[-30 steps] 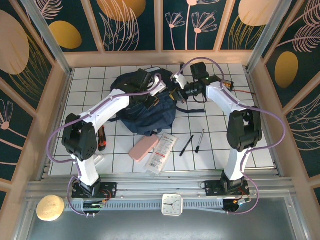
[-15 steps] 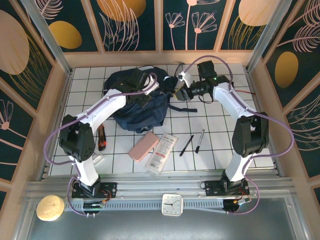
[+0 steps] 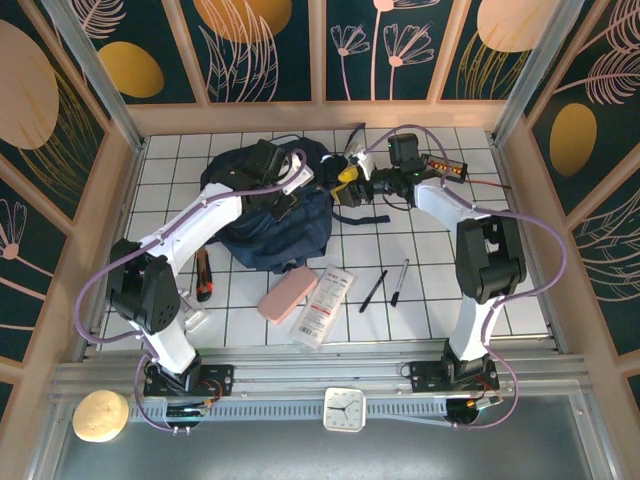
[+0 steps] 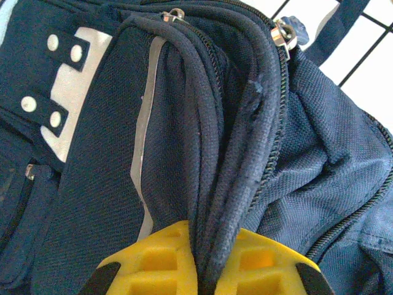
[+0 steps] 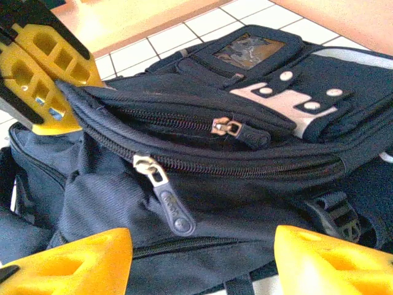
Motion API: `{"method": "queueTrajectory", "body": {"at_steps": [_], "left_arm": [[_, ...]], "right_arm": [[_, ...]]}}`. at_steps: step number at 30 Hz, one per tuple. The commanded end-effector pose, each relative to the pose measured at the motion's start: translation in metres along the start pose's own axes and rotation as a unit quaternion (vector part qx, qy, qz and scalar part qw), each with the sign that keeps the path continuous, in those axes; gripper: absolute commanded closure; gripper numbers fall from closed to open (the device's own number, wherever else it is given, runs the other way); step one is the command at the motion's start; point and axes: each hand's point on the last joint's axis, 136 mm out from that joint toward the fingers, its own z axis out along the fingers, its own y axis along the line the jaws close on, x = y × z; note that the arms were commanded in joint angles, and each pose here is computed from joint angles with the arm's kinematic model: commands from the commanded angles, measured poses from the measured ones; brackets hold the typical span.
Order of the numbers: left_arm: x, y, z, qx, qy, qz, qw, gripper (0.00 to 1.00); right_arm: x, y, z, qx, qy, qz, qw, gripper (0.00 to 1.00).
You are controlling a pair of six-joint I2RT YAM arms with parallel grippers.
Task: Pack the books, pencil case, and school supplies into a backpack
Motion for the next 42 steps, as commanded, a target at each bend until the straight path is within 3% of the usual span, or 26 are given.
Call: {"method": "queueTrajectory", "body": {"at_steps": [1,12,21,26,28,33,42], "left_arm": [[-0.023,0.003,-0.022,-0.004,-0.050,0.006,0.999,1.00],[-0.021,0.002,-0.018,-0.001,-0.047,0.006,0.999,1.00],[-0.019,0.002,-0.017,-0.001,-0.046,0.007,0.999,1.00],[-0.019,0.001,-0.017,0.001,-0.045,0.007,0.999,1.00],[-0.019,0.001,-0.016,0.000,-0.045,0.006,0.999,1.00],[-0.018,0.002,-0.015,-0.001,-0.042,0.004,0.999,1.00],[-0.012,0.011,-0.008,-0.026,-0.023,-0.005,0.999,1.00]], "right_arm": [[-0.020,0.007,0.007,-0.045,-0.034,-0.047,0.997,0.37],[-0.003,0.008,0.029,-0.081,-0.007,-0.033,0.996,0.40],[0.008,0.015,0.034,-0.086,0.008,-0.023,0.996,0.50],[0.005,0.011,0.035,-0.075,0.002,-0.020,0.997,0.63],[0.004,0.009,0.035,-0.070,0.002,-0.021,0.997,0.77],[0.003,0.010,0.031,-0.063,0.007,-0.021,0.998,0.99],[-0.001,0.028,0.010,-0.021,0.053,-0.017,0.998,1.00]]}}
